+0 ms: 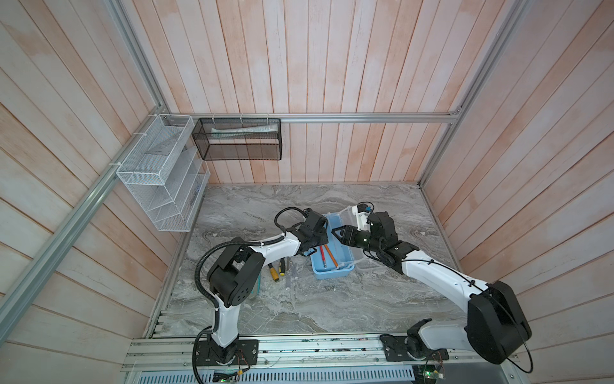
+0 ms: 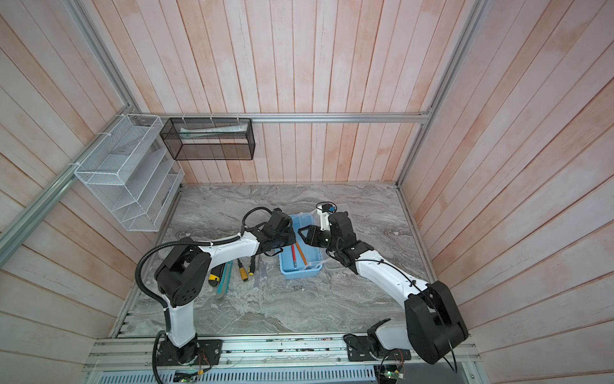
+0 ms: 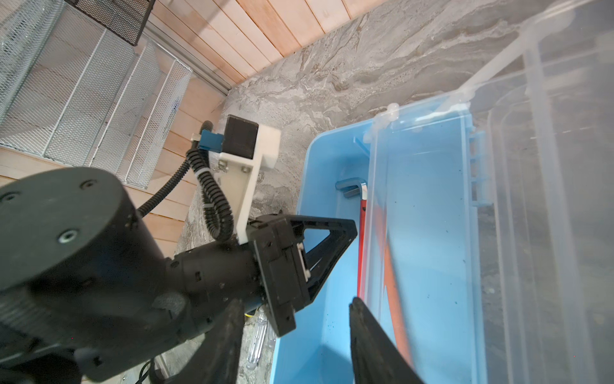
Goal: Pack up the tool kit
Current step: 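Move the left gripper back over the remaining tools, then lower the left gripper and grasp the black hex key, then carry the black hex key into the box and open the left gripper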
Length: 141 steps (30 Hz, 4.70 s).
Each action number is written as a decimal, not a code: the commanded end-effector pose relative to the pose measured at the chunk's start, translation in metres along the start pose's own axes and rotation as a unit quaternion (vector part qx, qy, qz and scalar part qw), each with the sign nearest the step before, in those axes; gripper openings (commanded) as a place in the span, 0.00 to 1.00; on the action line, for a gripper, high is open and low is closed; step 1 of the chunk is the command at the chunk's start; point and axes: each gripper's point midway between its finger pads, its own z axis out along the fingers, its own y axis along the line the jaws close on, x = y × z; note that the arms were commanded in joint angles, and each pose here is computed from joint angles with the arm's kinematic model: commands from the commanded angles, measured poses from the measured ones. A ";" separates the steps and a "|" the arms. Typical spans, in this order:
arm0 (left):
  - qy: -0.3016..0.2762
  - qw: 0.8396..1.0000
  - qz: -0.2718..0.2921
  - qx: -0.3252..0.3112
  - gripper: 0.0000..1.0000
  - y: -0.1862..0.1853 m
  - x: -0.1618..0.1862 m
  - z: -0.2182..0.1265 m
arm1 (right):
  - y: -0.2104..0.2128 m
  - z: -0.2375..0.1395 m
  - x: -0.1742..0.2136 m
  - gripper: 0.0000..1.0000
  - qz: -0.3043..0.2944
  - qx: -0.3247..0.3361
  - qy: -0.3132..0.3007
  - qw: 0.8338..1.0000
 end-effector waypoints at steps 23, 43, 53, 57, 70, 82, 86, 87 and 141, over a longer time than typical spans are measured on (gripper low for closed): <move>-0.026 0.978 -0.041 -0.201 0.37 0.207 0.023 -0.123 | 0.050 0.012 0.011 0.49 -0.054 -0.029 0.011 0.998; 0.007 0.966 -0.064 -0.250 0.22 0.258 0.040 -0.095 | 0.037 0.027 0.015 0.48 -0.053 -0.009 0.024 0.998; 0.015 0.961 -0.062 -0.267 0.21 0.266 0.041 -0.088 | 0.032 0.031 0.021 0.48 -0.047 -0.006 0.031 0.998; 0.020 0.961 -0.061 -0.270 0.21 0.267 0.042 -0.084 | 0.031 0.032 0.020 0.48 -0.048 -0.006 0.031 0.998; 0.025 0.959 -0.053 -0.278 0.08 0.268 0.037 -0.079 | 0.024 0.031 0.018 0.48 -0.044 -0.002 0.028 0.999; 0.001 0.969 -0.031 -0.246 0.00 0.241 0.011 -0.097 | 0.020 0.030 0.016 0.47 -0.029 -0.010 0.025 0.999; -0.019 0.972 -0.028 -0.230 0.00 0.227 -0.004 -0.115 | 0.020 0.028 0.014 0.47 -0.026 -0.014 0.023 0.999; -0.026 0.974 -0.027 -0.224 0.00 0.222 -0.008 -0.121 | 0.020 0.028 0.014 0.47 -0.025 -0.014 0.022 0.999; 0.021 0.999 -0.024 0.027 0.11 -0.008 -0.004 0.013 | -0.008 -0.007 0.001 0.49 0.002 0.010 -0.031 0.999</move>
